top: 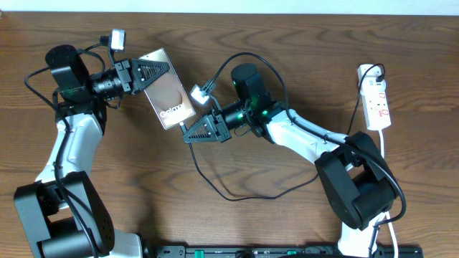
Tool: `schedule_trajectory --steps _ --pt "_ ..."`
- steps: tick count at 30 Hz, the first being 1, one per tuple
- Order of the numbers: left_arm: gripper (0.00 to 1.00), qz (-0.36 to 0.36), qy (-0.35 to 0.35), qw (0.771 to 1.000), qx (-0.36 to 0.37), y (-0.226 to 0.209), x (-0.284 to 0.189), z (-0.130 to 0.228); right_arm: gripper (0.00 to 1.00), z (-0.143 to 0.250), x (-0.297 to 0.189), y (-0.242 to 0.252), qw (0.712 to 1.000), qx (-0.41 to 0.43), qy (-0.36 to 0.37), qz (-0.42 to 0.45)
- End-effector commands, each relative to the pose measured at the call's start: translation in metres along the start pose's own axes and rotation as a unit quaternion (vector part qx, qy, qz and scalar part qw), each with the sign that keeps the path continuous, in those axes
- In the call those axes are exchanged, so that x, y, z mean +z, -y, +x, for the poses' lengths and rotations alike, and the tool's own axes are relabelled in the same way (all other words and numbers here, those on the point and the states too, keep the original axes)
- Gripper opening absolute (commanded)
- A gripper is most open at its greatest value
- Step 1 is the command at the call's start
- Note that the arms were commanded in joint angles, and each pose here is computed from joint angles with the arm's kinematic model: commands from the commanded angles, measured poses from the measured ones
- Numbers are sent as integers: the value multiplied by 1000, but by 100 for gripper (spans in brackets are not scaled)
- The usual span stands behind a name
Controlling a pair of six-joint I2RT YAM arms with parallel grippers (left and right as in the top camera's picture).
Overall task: Plug charger to phone and switch on socket
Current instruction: 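Push the plug into the phone's port with the right gripper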
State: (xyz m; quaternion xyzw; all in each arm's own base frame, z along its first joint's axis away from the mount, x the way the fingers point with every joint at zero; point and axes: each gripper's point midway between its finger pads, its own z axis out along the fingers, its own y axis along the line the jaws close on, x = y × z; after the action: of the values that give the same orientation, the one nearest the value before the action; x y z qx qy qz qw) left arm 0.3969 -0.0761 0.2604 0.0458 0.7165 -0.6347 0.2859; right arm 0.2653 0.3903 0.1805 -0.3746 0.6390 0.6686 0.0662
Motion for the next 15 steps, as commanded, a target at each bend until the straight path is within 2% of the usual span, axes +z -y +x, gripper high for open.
schedule_trajectory --steps 1,15 --pt "8 26 -29 999 22 10 5 10 1 -9 -9 6 1000 1 16 15" --pt "8 26 -30 999 19 10 5 11 1 -14 -12 4 1000 -14 21 13"
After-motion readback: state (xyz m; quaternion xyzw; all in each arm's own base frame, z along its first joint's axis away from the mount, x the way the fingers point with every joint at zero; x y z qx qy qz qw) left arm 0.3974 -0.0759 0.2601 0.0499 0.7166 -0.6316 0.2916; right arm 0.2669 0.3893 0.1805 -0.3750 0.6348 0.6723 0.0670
